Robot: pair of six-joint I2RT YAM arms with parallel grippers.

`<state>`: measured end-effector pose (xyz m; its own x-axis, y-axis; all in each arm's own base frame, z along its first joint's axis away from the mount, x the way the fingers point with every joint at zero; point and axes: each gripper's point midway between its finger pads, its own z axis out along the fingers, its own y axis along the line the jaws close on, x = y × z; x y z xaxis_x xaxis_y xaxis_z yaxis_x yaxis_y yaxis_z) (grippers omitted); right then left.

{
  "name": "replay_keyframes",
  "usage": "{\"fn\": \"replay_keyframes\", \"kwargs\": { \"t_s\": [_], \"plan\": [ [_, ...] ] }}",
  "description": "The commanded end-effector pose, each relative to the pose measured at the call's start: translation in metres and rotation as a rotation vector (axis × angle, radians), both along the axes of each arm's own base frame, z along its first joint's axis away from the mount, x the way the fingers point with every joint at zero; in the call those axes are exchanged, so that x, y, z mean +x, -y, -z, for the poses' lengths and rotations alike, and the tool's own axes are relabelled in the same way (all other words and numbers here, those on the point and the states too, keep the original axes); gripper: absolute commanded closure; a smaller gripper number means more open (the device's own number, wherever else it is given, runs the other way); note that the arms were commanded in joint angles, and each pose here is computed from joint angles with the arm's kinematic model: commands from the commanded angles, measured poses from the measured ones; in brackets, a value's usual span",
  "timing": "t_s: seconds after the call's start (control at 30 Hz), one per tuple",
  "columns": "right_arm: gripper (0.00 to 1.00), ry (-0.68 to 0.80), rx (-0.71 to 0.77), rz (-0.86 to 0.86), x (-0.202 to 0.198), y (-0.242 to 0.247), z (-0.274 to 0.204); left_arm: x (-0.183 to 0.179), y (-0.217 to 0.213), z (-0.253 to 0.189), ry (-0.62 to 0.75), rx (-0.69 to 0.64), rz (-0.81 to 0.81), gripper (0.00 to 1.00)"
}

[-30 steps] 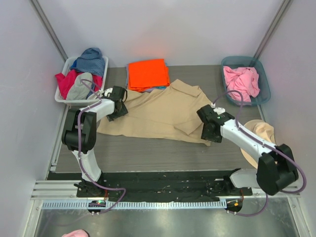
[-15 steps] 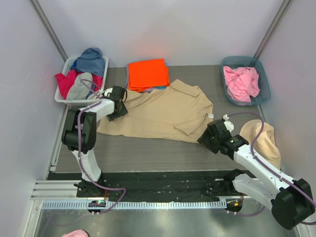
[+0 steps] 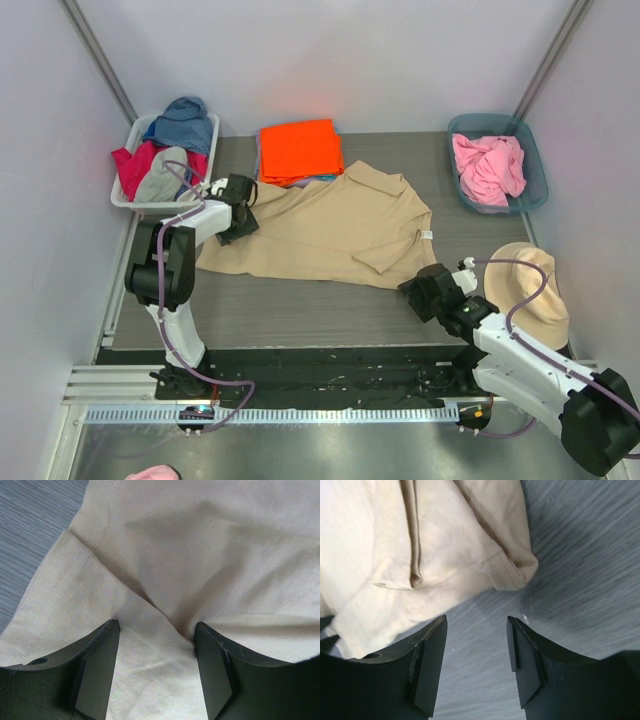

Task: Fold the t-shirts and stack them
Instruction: Fold the tshirt

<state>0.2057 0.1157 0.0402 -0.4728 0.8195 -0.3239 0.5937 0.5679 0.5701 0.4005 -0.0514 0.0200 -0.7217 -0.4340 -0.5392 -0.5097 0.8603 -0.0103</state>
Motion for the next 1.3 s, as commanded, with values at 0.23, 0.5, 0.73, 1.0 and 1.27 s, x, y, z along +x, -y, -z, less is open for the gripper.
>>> {"fn": "replay_keyframes", "kwargs": {
  "t_s": [0.23,0.5,0.73,1.0,1.27],
  "plan": [
    [0.48,0.098,0.028,0.175,0.034,0.004,0.013,-0.019,-0.004,0.024,-0.097,-0.01,-0.004,0.36],
    [0.48,0.08,-0.074,0.237,0.035,0.021,0.02,-0.02,-0.004,0.025,-0.099,-0.011,-0.002,0.36],
    [0.54,0.072,-0.165,0.305,0.028,0.045,0.016,-0.02,-0.005,0.025,-0.097,-0.009,-0.005,0.39],
    [0.6,0.067,-0.21,0.348,0.02,0.06,0.018,-0.02,-0.004,0.026,-0.098,-0.008,-0.002,0.41],
    [0.6,0.068,-0.239,0.371,0.015,0.069,0.021,-0.02,-0.005,0.025,-0.097,-0.008,-0.004,0.41]
  ]
}}
